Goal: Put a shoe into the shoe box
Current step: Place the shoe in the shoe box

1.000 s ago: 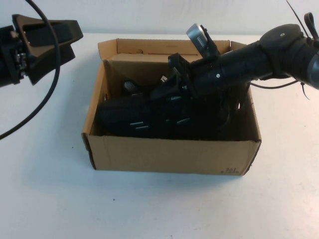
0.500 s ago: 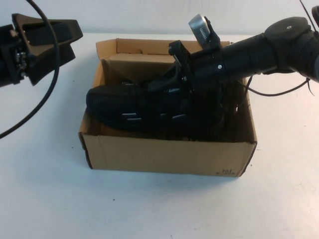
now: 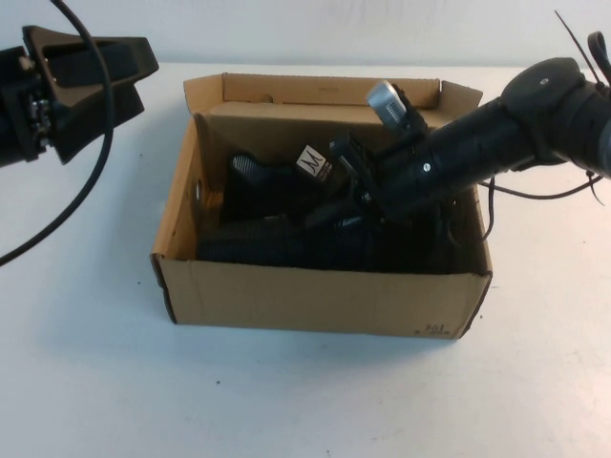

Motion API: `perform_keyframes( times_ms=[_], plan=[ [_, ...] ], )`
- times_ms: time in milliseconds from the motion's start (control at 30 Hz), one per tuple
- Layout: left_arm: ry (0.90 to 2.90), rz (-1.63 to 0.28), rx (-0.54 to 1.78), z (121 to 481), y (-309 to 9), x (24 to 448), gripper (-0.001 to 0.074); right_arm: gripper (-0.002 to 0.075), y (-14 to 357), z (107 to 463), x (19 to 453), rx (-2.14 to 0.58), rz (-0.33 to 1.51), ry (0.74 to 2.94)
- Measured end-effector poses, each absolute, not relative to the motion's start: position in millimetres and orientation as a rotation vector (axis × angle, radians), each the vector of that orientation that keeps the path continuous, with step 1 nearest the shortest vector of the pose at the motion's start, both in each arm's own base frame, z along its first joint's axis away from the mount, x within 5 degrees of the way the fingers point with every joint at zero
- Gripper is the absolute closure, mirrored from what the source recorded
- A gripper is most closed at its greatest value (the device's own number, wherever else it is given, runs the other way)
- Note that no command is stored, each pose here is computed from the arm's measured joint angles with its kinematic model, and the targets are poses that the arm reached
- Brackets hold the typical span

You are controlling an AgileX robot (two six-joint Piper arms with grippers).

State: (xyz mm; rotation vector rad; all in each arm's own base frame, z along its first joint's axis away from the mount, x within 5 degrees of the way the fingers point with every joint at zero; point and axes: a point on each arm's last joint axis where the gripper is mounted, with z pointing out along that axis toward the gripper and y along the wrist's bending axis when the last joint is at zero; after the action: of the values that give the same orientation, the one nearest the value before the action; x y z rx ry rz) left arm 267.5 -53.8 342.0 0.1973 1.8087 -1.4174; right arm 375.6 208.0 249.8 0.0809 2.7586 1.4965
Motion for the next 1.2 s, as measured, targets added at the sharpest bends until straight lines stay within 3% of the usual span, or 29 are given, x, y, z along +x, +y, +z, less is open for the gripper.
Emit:
perform_keyframes(
  times_ms=[533, 600, 800, 867, 1200],
  plan=[
    [1.809, -1.417, 0.197, 342, -54, 267, 0.0096, 0.0722, 205, 235, 376, 0.146, 1.431, 2.746],
    [1.809, -1.417, 0.197, 342, -54, 267, 0.0096, 0.0679, 205, 235, 376, 0.144, 1.431, 2.745],
    [1.809, -1.417, 0.197, 342, -54, 267, 0.0096, 0.0423, 205, 236, 375, 0.096, 1.429, 2.739],
    [1.809, -1.417, 0.197, 342, -54, 267, 0.0096, 0.0372, 204, 236, 375, 0.063, 1.410, 2.737],
    [1.809, -1.417, 0.197, 342, -54, 267, 0.0097, 0.0332, 190, 261, 363, -0.096, 1.174, 2.754]
  ],
)
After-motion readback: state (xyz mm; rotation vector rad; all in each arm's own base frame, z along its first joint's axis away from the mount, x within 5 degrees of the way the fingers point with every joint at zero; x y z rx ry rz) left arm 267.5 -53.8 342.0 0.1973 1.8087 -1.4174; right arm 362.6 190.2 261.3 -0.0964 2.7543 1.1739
